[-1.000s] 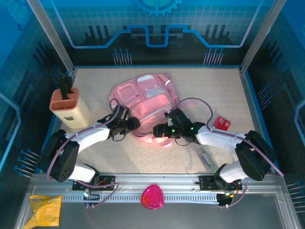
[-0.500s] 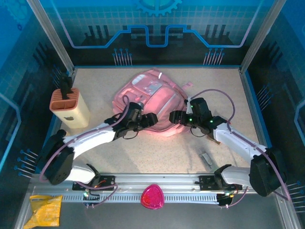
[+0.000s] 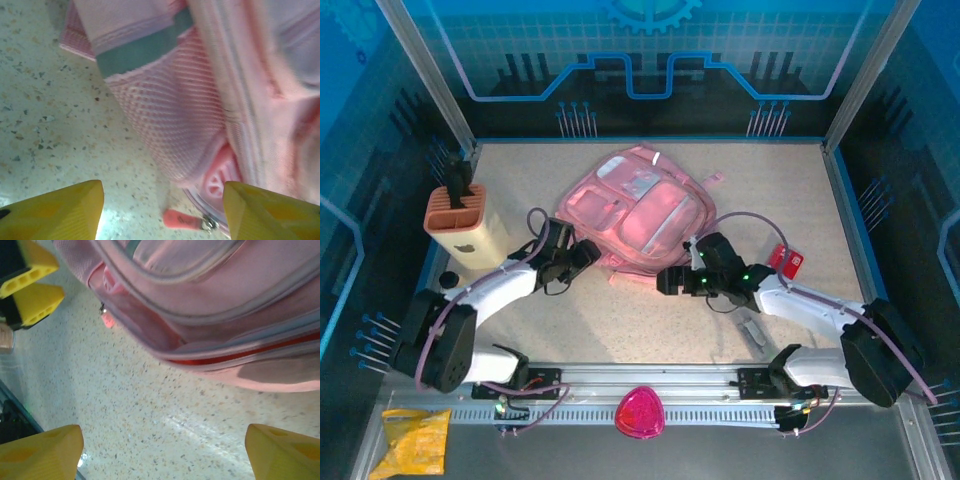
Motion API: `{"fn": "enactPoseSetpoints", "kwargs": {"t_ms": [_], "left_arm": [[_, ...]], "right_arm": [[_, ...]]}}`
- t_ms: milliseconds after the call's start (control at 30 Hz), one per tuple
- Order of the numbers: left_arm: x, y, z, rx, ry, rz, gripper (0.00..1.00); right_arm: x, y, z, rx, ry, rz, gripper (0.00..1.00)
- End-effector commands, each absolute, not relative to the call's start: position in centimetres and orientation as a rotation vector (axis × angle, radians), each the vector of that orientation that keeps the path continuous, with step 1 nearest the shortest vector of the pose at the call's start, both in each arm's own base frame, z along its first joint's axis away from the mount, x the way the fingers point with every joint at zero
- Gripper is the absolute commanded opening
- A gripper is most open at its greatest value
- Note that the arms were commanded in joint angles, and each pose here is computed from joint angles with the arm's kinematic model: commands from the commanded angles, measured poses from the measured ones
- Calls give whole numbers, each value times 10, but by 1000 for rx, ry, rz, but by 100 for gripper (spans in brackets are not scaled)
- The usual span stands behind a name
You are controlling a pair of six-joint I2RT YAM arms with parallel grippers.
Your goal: Pack the student bag
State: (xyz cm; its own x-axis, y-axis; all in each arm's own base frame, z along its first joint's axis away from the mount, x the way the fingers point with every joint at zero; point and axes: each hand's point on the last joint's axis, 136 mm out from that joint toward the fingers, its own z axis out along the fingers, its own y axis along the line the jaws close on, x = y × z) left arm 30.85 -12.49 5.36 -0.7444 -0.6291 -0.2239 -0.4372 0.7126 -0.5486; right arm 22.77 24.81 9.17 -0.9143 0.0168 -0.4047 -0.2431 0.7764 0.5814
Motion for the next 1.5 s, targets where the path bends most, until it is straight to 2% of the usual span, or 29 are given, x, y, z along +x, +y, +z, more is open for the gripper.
{"fn": "enactPoseSetpoints", "kwargs": {"t_ms": [0, 100, 400, 467, 567, 700, 900, 1033, 1200, 1367, 1467], "left_arm": [[332, -135, 58, -852, 2469, -761, 59], [340, -140, 51, -854, 2486, -777, 54], [353, -142, 51, -868, 2468, -780, 21], [352, -146, 53, -871, 2466, -820, 10], [353, -155, 65, -870, 2407, -934, 0], [346, -167, 78, -836, 2392, -1012, 0], [324, -174, 82, -793, 2428, -952, 0], [309, -192, 90, -759, 2410, -980, 0], [304, -209, 89, -791, 2393, -1040, 0], [303, -217, 96, -792, 2352, -1044, 0], [300, -222, 95, -785, 2362, -1031, 0]], "right_arm": [[225, 260, 93, -194, 2561, 954, 87], [222, 262, 91, -200, 2555, 961, 89], [226, 257, 91, -245, 2541, 891, 93], [229, 258, 92, -261, 2541, 868, 93], [238, 257, 87, -292, 2552, 812, 93], [261, 253, 86, -291, 2527, 761, 92], [328, 236, 88, -179, 2477, 800, 91], [357, 223, 95, -193, 2468, 658, 91], [339, 214, 108, -227, 2509, 607, 90], [287, 187, 100, -254, 2572, 402, 91], [258, 191, 95, -326, 2581, 360, 87]]}}
